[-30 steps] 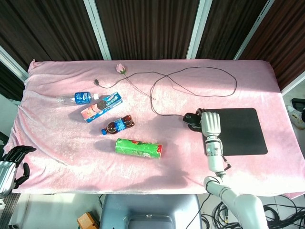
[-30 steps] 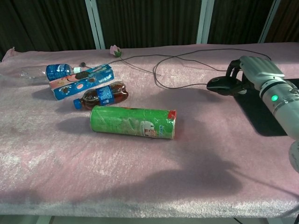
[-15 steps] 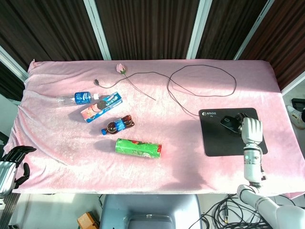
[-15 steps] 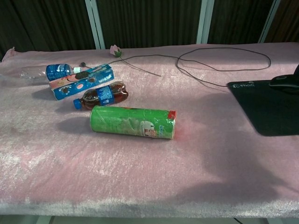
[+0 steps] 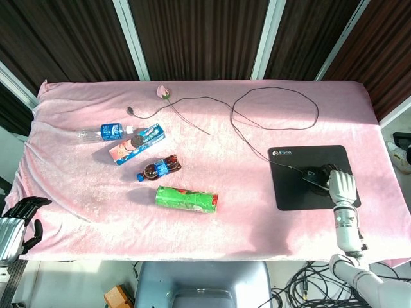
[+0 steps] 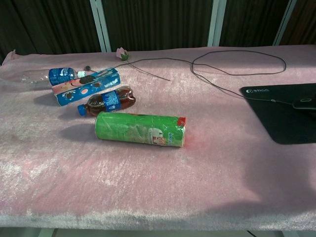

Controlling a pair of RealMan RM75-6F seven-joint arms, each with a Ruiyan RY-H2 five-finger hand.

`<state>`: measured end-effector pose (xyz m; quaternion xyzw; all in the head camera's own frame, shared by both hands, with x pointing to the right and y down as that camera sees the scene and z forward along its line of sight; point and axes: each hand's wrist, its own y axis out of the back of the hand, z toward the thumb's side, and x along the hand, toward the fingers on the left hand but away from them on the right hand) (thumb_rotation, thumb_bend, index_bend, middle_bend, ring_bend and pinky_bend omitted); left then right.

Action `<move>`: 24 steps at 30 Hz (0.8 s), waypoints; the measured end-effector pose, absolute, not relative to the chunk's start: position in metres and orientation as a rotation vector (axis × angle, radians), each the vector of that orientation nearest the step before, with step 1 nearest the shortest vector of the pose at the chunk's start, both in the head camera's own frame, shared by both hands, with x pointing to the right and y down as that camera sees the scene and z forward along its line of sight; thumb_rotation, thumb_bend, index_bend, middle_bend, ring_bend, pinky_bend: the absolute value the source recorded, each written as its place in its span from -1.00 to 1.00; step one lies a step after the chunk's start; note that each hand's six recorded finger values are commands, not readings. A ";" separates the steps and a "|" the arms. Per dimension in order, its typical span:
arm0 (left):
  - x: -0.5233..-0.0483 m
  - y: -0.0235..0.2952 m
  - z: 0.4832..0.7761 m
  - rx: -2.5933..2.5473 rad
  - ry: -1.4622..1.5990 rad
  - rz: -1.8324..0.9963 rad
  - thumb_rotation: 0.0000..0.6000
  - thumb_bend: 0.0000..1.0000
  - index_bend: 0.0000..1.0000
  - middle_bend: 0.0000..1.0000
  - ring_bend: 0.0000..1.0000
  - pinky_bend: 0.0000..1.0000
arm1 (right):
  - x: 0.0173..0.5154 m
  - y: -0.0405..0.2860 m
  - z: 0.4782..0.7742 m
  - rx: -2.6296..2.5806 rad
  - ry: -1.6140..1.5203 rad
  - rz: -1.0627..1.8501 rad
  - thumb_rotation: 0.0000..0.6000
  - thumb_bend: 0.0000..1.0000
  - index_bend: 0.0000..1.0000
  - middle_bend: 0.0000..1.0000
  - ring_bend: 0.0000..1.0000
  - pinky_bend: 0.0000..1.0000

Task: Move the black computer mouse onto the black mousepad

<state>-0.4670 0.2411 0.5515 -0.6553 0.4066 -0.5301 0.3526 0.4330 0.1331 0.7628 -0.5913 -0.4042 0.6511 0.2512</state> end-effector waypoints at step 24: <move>-0.457 0.246 0.552 -1.665 1.005 -1.362 1.00 0.43 -0.44 -0.48 -0.62 -0.19 | 0.409 0.216 0.597 -1.631 -1.169 1.524 1.00 -0.65 -0.95 -0.92 -0.88 -0.62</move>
